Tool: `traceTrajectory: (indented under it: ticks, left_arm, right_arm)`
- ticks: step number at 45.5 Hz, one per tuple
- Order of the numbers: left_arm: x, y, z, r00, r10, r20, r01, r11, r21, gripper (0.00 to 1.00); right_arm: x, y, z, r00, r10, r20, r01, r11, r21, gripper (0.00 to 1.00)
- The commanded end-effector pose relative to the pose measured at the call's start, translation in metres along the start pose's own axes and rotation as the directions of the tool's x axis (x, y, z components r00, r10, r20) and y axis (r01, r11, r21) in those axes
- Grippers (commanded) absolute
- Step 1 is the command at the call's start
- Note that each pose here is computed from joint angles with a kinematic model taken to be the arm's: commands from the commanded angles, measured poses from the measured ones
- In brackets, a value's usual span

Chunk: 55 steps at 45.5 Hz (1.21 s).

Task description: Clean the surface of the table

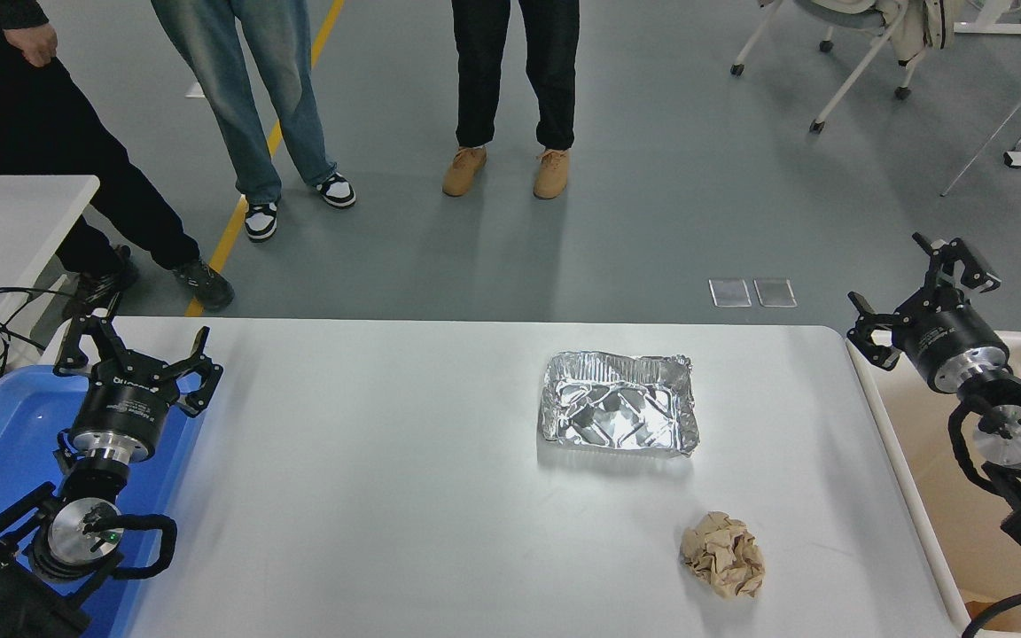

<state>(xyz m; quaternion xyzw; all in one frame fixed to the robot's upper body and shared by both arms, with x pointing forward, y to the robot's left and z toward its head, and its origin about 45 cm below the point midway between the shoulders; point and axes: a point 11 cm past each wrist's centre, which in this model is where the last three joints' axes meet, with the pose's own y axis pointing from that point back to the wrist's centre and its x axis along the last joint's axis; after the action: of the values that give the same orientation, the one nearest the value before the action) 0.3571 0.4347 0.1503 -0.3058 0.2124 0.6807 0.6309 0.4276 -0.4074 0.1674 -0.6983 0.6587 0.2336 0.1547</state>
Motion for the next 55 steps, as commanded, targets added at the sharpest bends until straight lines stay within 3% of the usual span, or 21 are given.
traceTrajectory:
  ticks: [1, 21, 29, 35, 55]
  left_arm:
    - [0.000, 0.000, 0.001, 1.000, 0.000, 0.001, 0.000, 1.000, -0.002, 0.99]
    - [0.000, 0.000, 0.000, 1.000, 0.000, 0.001, 0.000, 1.000, 0.000, 0.99]
    - [0.000, 0.000, 0.001, 1.000, 0.000, 0.001, 0.000, 1.000, -0.002, 0.99]
    - [0.000, 0.000, 0.000, 1.000, 0.000, -0.001, 0.000, 1.000, 0.000, 0.99]
    - [0.000, 0.000, 0.000, 1.000, 0.000, 0.001, 0.000, 1.000, 0.000, 0.99]
  right_arm:
    - [-0.001, 0.009, 0.020, 0.996, -0.056, 0.067, 0.056, 0.998, 0.004, 1.00]
    - [0.001, 0.010, 0.033, 0.999, -0.046, 0.025, 0.046, 0.999, -0.007, 1.00]
    - [0.010, 0.008, 0.001, 0.994, -0.056, -0.092, 0.054, 0.998, -0.021, 1.00]
    - [0.005, 0.002, -0.021, 0.968, -0.110, -0.225, 0.095, 0.992, -0.078, 1.00]
    - [-0.045, -0.005, -0.049, 0.843, -0.382, -0.380, 0.307, 0.920, -0.245, 1.00]
